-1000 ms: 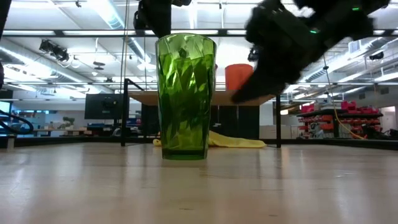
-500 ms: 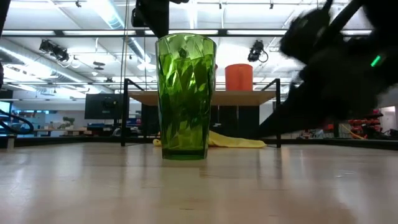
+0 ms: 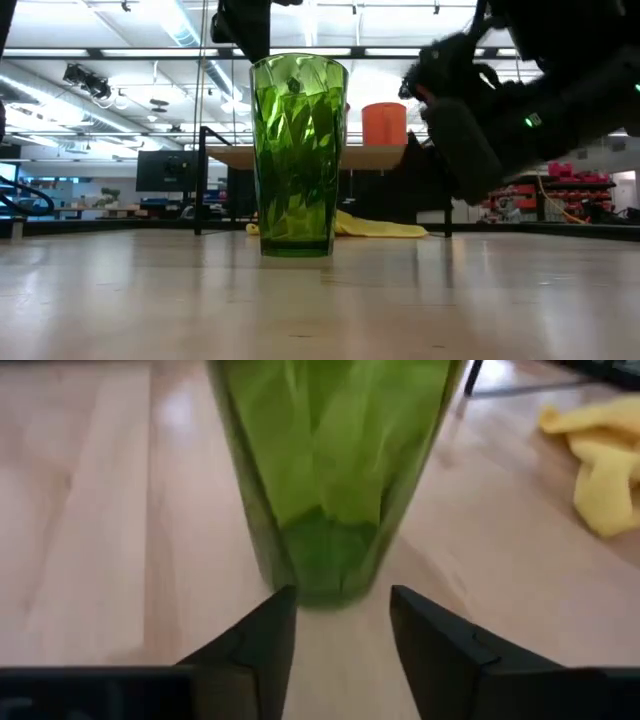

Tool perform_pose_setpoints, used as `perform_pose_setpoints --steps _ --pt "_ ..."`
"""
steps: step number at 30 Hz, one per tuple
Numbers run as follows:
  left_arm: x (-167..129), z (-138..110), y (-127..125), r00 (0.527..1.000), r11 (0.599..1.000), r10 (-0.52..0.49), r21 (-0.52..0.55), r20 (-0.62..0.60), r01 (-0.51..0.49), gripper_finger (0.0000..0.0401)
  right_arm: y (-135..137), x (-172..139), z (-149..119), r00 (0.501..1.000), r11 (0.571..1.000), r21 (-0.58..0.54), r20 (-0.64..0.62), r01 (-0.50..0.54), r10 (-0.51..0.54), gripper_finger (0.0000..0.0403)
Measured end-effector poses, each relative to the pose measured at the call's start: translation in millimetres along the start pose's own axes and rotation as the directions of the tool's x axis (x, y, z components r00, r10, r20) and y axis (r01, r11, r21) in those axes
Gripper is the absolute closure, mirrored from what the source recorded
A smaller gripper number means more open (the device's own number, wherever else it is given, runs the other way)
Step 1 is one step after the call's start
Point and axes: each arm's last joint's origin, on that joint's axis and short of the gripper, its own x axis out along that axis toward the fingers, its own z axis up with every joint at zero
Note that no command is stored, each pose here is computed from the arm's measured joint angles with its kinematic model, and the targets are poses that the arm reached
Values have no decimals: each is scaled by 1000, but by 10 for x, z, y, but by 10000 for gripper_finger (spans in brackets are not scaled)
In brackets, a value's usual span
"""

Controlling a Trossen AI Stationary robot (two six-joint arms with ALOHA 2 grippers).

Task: Stack small to large cups/mugs on shelf
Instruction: Put the green cup on the shelf

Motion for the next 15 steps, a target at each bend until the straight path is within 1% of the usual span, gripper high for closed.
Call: perform_pose_setpoints --steps 5,7,10,15 --pt "0 0 0 1000 1000 0 0 0 0 317 -102 107 80 1000 1000 13 22 11 -11 207" --pt "0 0 0 1000 1000 0 0 0 0 315 -131 151 118 999 999 13 22 -35 35 204" --pt "0 0 1 1000 1000 0 -1 0 0 312 -134 180 176 993 994 10 44 -111 111 207" --pt "0 -1 0 1000 1000 0 -3 -1 0 317 -171 218 232 989 992 2 75 -127 126 220"
